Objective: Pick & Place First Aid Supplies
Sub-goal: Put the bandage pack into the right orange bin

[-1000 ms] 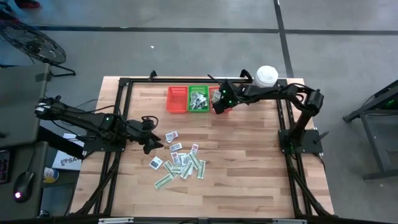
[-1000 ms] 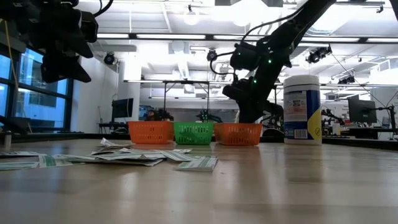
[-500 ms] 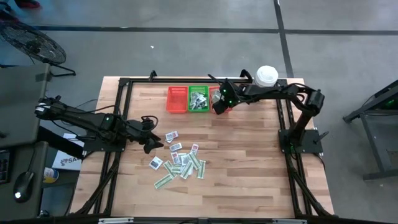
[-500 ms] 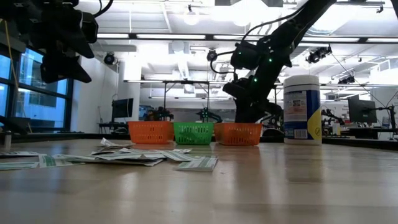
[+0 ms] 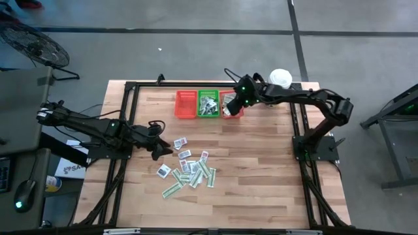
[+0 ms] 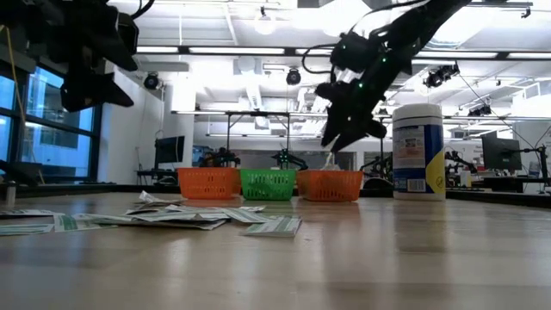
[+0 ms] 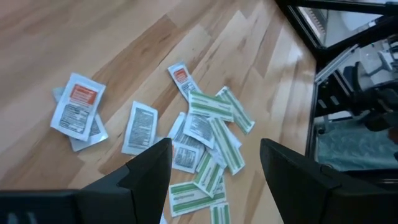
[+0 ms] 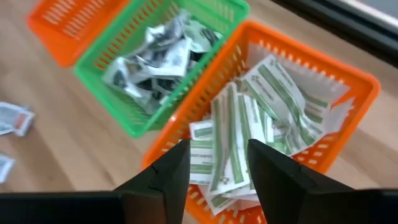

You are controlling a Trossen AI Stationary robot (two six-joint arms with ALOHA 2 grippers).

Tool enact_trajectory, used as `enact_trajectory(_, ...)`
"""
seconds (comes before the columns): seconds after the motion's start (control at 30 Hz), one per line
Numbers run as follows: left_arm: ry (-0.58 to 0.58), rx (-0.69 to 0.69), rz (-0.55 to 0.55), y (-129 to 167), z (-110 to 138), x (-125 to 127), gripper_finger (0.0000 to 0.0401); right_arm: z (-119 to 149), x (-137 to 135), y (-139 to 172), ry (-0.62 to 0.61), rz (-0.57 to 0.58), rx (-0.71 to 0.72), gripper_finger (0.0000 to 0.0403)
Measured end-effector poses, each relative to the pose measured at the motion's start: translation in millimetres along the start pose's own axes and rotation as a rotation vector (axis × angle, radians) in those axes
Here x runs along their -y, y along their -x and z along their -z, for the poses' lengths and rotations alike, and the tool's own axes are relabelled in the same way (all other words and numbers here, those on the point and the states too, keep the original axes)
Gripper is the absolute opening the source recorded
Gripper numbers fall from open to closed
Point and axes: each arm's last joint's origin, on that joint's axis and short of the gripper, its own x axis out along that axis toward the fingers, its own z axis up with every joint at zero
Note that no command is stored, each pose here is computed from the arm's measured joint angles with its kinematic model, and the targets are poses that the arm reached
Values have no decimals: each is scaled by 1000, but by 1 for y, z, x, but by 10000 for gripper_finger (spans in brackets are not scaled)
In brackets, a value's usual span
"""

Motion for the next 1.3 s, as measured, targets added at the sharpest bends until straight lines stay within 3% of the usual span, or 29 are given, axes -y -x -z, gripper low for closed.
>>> enact_trajectory(0.33,-3,16,-13,0,0,0,240,-1,-15,21,115,-175,3,154)
enact_trajectory(0.63,-43,18,-16,0,0,-1,240,29,-72,27,328,-398,-83,154)
enact_trajectory(0.9,-68,10,-19,0,0,-1,240,77,-131,33,456,-351,-86,154)
enact_trajectory(1.17,-97,-30,-8,0,2,-2,240,139,-181,7,598,-384,-111,154)
enact_trajectory(1.3,-116,-46,5,0,2,-1,240,160,-193,-3,585,-352,-108,154)
